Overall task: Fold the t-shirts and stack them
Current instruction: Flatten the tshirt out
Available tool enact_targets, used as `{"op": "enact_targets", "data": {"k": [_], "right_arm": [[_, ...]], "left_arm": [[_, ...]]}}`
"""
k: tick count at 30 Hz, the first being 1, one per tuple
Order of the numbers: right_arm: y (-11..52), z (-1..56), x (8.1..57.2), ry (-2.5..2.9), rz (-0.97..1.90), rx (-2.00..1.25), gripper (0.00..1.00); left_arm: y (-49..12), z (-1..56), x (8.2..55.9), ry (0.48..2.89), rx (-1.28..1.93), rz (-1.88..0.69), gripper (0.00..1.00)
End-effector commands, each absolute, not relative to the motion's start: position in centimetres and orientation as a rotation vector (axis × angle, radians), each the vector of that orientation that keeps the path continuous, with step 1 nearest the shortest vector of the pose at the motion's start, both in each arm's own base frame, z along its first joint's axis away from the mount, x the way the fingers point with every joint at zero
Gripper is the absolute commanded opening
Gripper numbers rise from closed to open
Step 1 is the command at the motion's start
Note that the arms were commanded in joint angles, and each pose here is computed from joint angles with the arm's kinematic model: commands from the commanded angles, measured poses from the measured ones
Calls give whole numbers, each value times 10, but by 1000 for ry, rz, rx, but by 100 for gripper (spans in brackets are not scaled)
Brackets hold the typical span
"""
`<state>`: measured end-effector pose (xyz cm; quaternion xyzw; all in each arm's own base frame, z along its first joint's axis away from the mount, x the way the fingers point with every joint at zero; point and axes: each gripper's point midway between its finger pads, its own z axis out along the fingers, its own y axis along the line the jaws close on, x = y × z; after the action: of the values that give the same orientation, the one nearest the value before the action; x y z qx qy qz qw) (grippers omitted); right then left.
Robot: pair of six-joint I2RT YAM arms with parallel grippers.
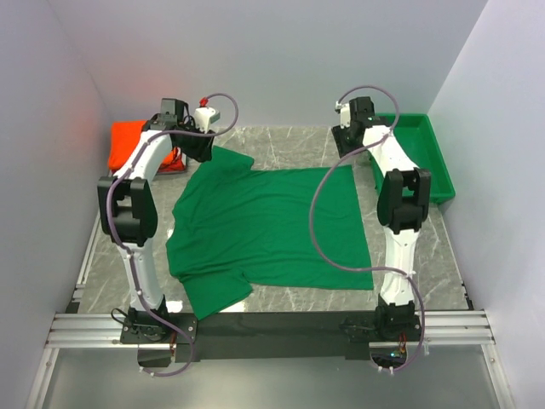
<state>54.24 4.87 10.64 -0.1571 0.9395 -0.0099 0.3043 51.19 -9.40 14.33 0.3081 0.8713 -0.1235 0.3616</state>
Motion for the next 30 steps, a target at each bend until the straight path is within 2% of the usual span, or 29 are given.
{"op": "enact_targets", "data": {"k": [1,8,15,18,25,28,30], "right_arm": [[34,99,566,2465,-97,-286,57],[29,75,579,2480,-78,-280,53],[30,47,568,2554,-48,-308,47],[31,40,563,2577,-19,-309,43],[26,28,554,2628,12,-298,41],[25,23,552,2639,26,-294,32],[26,22,552,2642,41,-298,23]], "left_arm": [[-90,160,536,2199,716,-290,51],[-92,151,545,2204,711,-296,51],[-85,141,557,2215,694,-269,52],[-86,138,567,2215,674,-276,53],[-91,128,598,2198,603,-301,59],[-91,121,609,2192,562,-302,62],[-92,111,613,2199,541,-310,63]]}}
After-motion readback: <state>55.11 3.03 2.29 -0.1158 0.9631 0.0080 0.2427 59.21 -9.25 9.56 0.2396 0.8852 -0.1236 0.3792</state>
